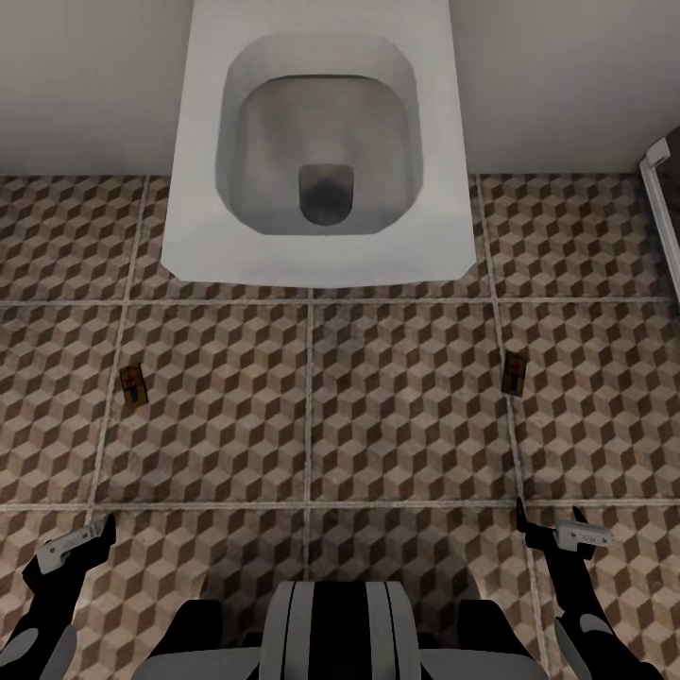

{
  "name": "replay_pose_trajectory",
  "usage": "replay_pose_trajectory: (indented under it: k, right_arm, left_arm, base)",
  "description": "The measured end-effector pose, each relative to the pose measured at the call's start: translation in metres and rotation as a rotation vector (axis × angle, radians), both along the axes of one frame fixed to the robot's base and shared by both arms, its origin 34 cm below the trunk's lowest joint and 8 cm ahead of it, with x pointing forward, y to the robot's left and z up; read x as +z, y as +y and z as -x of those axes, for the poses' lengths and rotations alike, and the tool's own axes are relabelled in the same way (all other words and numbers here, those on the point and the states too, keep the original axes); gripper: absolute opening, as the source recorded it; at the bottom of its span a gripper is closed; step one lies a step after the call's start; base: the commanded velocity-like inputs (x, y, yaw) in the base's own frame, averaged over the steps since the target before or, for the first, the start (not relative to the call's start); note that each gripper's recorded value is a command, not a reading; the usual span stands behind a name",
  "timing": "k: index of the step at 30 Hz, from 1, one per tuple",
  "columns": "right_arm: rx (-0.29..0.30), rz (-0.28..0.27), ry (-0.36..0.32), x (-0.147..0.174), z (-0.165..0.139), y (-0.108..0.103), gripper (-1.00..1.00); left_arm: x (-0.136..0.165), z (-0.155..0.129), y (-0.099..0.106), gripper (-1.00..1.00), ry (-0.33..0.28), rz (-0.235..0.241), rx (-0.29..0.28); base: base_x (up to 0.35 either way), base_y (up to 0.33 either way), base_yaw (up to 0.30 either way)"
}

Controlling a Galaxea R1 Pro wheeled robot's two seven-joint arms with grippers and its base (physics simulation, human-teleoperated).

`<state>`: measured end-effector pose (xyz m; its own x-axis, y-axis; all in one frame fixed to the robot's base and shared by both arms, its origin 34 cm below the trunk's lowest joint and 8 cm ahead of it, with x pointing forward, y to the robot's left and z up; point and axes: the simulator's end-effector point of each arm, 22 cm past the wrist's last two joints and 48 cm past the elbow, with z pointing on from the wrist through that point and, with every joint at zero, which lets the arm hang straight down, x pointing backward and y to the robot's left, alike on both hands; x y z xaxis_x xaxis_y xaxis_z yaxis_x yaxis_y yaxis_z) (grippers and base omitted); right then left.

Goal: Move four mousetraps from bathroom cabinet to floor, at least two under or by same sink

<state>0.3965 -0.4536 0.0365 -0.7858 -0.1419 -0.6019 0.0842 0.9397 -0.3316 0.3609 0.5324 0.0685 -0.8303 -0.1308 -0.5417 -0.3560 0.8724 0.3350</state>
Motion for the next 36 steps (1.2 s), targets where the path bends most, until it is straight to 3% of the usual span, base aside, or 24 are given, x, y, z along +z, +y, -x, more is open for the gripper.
replay_pose_trajectory:
  k: [8, 36]
  right_arm:
    - [0.000, 0.000, 0.000, 0.000, 0.000, 0.000, 1.00]
    - [0.002, 0.000, -0.116, 0.041, -0.049, 0.001, 1.00]
  left_arm:
    - [-0.001, 0.000, -0.003, 1.00, -0.003, 0.004, 0.003]
    - [0.035, -0.044, -0.004, 1.00, -0.111, 0.003, -0.004]
  base:
    - [0.000, 0.000, 0.000]
    - [0.000, 0.000, 0.000]
